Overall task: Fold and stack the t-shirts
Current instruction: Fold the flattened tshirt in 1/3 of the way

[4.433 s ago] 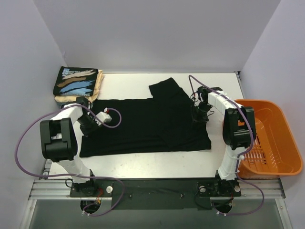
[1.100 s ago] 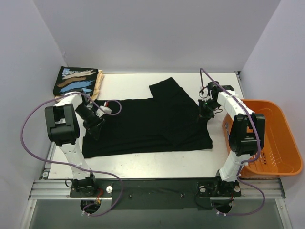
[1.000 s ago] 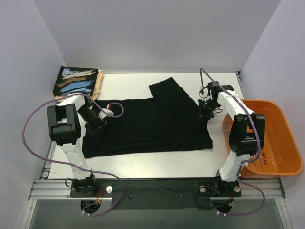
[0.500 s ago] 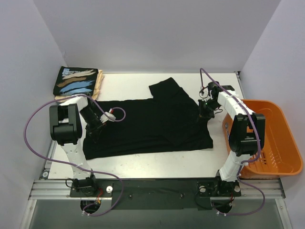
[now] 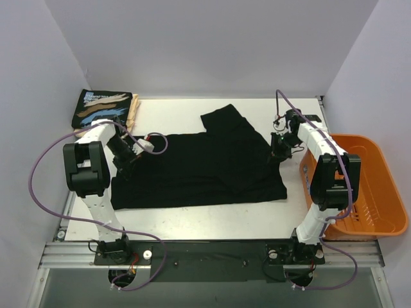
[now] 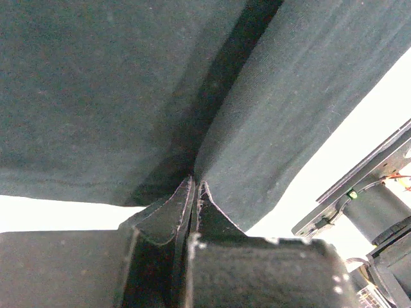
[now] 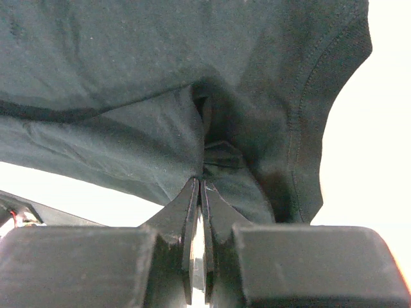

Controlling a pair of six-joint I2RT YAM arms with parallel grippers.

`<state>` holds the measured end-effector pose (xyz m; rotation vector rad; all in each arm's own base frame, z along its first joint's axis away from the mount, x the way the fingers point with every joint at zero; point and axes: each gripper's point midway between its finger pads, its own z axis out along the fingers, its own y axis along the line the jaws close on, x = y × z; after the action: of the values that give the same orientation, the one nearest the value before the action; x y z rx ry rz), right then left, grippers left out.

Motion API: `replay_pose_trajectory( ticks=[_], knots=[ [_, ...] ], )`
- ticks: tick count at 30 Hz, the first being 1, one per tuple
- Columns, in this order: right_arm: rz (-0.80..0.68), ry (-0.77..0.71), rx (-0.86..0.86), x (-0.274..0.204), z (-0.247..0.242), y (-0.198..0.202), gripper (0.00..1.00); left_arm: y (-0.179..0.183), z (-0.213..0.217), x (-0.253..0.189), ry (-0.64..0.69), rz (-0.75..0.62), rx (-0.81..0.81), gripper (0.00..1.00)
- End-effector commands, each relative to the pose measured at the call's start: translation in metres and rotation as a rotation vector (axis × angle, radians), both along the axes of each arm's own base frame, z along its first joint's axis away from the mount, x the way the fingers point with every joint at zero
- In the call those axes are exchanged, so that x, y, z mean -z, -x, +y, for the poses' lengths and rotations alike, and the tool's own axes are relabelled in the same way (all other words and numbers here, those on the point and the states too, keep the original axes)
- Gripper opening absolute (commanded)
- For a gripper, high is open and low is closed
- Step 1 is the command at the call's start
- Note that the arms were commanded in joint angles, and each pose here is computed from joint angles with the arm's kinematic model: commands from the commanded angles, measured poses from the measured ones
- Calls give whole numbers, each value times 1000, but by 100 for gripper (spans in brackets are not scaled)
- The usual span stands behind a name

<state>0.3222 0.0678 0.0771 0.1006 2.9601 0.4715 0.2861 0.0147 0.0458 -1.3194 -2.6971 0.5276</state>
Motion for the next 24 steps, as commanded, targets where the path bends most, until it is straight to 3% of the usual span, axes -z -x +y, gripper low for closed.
replay_pose_trajectory(
  ticks=[1, 9, 16, 18, 19, 20, 21, 24],
  knots=[
    [-62, -55, -17, -31, 7, -1, 0, -16, -2, -25, 0, -93, -32, 0],
    [-16, -56, -33, -17, 15, 5, 0, -22, 2, -4, -76, -88, -14, 0],
    [59, -28, 14, 0, 6, 13, 0, -42, 11, 9, -167, -174, -59, 0],
    [88, -7, 29, 8, 2, 14, 0, -40, 6, 12, -160, -174, -51, 12],
    [107, -4, 36, 13, 2, 14, 0, -38, 4, 14, -160, -171, -50, 26],
    [111, -8, 35, 15, 3, 14, 0, -40, 2, 14, -157, -182, -50, 32],
    [115, -19, 37, 16, 5, 13, 0, -40, 0, 14, -156, -185, -49, 43],
    [114, -41, 18, 14, 15, 11, 0, -52, -28, -2, -69, -248, -37, 49]
  ],
)
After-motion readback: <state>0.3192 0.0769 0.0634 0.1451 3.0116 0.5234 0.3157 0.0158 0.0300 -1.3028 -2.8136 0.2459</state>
